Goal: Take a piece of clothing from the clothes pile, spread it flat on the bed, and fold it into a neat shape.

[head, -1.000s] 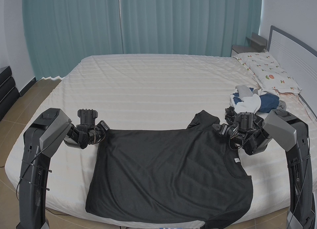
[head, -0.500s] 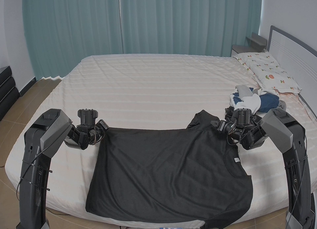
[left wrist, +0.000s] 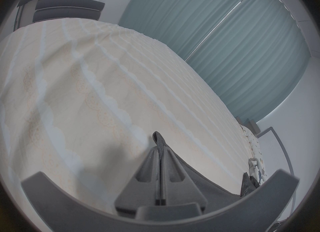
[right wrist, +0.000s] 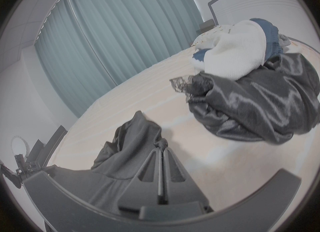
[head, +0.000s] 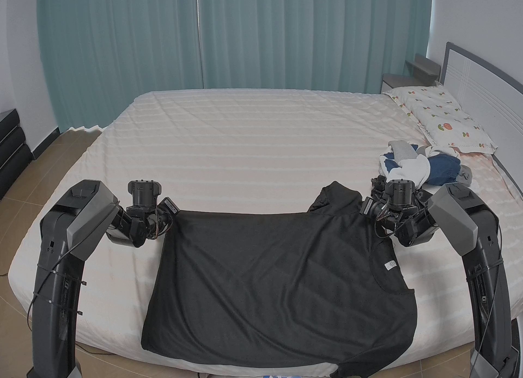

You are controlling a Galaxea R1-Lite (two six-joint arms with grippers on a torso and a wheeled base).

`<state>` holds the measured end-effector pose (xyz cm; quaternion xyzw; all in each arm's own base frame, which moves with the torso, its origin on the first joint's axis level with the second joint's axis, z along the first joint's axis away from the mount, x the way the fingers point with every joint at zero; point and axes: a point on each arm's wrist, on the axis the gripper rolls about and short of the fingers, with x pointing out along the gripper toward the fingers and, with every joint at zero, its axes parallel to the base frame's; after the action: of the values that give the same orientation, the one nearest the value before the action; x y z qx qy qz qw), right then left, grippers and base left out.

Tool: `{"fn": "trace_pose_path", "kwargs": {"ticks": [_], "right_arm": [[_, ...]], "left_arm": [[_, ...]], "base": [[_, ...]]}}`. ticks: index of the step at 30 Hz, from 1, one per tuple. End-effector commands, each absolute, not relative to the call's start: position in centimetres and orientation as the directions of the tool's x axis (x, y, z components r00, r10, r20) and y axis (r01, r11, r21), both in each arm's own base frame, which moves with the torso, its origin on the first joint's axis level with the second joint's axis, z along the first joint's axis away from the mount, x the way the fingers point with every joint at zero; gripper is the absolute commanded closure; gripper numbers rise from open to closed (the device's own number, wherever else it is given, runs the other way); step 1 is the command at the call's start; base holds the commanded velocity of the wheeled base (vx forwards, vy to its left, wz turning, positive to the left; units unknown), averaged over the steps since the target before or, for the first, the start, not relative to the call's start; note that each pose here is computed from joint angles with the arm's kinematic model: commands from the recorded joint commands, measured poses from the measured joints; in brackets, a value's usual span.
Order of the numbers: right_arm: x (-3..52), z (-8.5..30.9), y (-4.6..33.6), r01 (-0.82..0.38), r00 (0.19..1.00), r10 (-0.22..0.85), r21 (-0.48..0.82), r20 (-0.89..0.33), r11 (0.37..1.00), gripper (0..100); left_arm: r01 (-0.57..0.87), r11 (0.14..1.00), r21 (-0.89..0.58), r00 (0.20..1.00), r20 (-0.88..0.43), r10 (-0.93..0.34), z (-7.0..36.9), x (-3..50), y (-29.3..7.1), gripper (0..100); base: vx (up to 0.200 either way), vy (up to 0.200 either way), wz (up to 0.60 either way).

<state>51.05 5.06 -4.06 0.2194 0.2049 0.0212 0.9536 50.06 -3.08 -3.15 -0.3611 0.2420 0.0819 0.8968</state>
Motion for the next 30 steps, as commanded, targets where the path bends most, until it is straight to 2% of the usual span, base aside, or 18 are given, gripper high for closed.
{"fn": "trace_pose_path", "kwargs": {"ticks": [1,7,12,24,29,30], "right_arm": [[51.5,-3.5,4.5,0.054,0.928,0.115,0.434,-0.354,0.899,100],[52.3,-2.6,3.5,0.071,0.958,0.068,0.463,-0.277,0.884,100],[52.5,-3.2,3.4,0.072,0.968,0.052,0.465,-0.247,0.883,100],[53.4,-4.5,3.8,0.087,0.973,0.024,0.458,-0.231,0.885,100],[53.2,-5.6,4.0,0.096,0.965,0.026,0.445,-0.26,0.89,100],[53.1,-5.8,4.1,0.095,0.964,0.028,0.444,-0.263,0.891,0]], "left_arm": [[-0.317,0.724,-0.613,0.879,-0.477,-0.019,-3.0,50.2,-2.9,100],[-0.301,0.721,-0.624,0.914,-0.404,0.032,-3.3,50.6,-2.7,100],[-0.304,0.718,-0.626,0.919,-0.392,0.047,-3.3,50.7,-2.5,100],[-0.319,0.722,-0.614,0.91,-0.41,0.054,-4.0,50.6,-2.4,100],[-0.327,0.728,-0.602,0.899,-0.437,0.043,-4.2,50.5,-2.8,100],[-0.331,0.729,-0.598,0.895,-0.445,0.042,-4.3,50.4,-2.8,0]], "base": [[0.0,0.0,0.0],[0.0,0.0,0.0],[0.0,0.0,0.0],[0.0,0.0,0.0],[0.0,0.0,0.0],[0.0,0.0,0.0]]}}
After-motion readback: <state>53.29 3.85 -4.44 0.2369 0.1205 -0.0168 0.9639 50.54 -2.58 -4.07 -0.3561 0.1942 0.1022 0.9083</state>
